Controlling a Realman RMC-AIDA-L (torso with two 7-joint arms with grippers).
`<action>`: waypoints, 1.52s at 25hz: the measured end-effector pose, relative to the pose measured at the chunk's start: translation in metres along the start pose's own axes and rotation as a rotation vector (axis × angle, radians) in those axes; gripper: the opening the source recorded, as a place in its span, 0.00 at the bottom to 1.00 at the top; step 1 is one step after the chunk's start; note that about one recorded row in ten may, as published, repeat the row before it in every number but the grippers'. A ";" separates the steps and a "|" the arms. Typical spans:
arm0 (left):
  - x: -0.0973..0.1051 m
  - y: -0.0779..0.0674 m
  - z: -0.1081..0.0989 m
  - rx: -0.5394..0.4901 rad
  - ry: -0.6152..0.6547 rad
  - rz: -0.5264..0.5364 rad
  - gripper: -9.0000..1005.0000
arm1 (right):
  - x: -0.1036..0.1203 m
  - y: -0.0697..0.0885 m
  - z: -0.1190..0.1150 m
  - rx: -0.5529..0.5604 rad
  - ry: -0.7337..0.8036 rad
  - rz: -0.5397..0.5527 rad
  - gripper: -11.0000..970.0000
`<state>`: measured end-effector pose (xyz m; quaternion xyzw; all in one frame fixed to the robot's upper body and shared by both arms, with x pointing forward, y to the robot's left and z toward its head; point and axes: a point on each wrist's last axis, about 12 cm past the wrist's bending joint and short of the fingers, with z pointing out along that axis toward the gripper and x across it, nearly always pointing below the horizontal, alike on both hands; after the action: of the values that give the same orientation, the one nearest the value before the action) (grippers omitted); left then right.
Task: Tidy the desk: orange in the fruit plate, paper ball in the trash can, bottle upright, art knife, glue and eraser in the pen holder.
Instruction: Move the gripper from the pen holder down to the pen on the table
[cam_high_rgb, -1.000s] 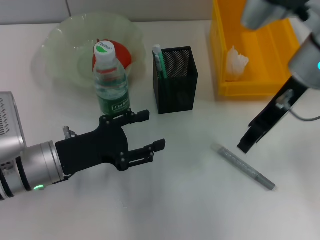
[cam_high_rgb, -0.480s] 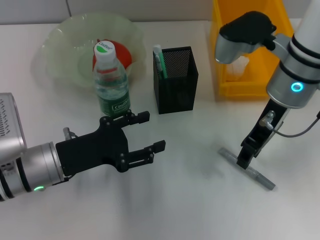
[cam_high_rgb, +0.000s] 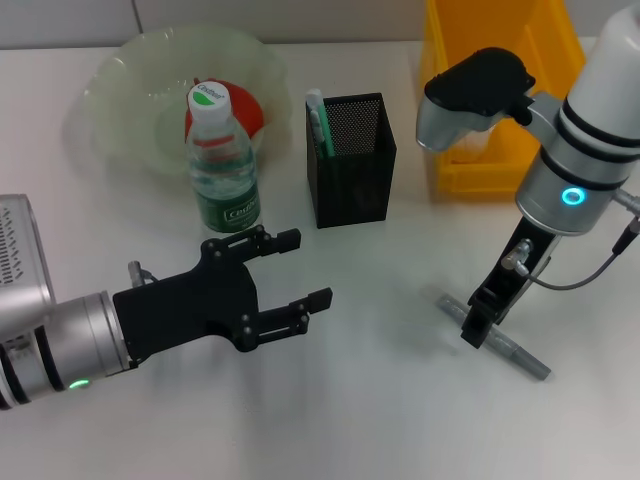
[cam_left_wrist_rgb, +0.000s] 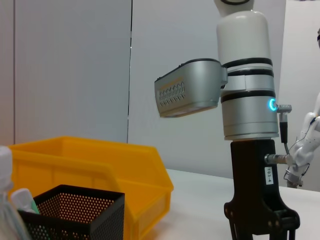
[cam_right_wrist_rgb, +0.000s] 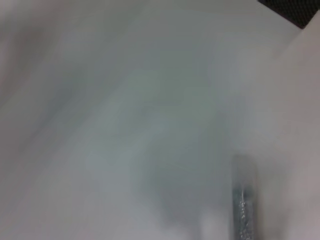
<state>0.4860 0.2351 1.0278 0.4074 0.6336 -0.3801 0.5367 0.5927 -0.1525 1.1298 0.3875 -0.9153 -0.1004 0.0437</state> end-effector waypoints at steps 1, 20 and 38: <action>0.000 0.000 0.000 0.000 0.000 0.000 0.75 | 0.000 0.000 0.000 0.000 0.000 0.000 0.38; 0.001 -0.002 -0.002 -0.001 -0.004 -0.005 0.75 | -0.001 -0.003 0.006 0.017 -0.010 0.010 0.32; 0.001 -0.002 -0.002 0.000 -0.004 -0.004 0.75 | -0.001 -0.003 0.011 0.041 0.008 -0.007 0.26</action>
<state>0.4837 0.2361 1.0273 0.4053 0.6333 -0.3823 0.5371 0.5934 -0.1523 1.1181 0.3918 -0.9157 -0.0800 0.0390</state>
